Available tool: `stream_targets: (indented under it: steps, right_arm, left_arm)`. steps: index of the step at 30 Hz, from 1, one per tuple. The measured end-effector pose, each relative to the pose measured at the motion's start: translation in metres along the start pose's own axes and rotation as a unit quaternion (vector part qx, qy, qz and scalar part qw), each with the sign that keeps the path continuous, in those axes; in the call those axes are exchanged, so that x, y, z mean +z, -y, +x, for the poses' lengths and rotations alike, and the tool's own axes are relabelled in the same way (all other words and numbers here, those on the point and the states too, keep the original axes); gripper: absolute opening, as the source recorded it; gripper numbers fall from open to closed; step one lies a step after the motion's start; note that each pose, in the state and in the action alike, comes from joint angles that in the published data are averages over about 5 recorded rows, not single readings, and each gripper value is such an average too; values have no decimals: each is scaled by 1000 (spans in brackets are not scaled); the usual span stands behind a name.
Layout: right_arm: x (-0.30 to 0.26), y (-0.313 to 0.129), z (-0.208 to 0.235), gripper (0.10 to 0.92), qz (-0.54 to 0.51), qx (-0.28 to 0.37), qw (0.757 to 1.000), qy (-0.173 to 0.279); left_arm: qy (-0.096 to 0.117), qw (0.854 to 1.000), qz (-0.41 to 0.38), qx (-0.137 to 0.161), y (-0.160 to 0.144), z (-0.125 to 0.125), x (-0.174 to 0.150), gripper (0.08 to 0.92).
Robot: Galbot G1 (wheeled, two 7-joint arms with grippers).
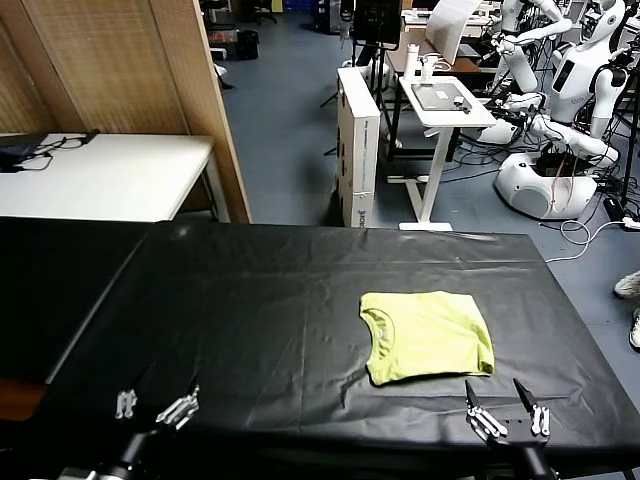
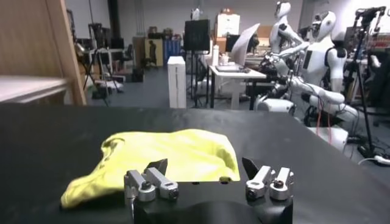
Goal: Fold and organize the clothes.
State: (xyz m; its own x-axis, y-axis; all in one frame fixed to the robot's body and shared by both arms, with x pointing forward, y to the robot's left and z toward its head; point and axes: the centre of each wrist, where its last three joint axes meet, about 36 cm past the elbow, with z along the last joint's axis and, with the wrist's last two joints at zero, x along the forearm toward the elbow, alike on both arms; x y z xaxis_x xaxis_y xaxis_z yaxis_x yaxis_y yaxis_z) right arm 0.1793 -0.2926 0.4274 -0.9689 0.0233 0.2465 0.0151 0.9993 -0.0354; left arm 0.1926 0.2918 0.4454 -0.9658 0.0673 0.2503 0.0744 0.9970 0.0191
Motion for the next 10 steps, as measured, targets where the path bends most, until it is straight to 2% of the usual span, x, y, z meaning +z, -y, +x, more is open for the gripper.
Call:
stream_targets:
  steps: [10]
  right_arm:
    - [2, -6, 2, 907, -3, -4, 1000, -6]
  left_arm:
    - [-11, 1000, 0, 0, -2, 0, 5, 907]
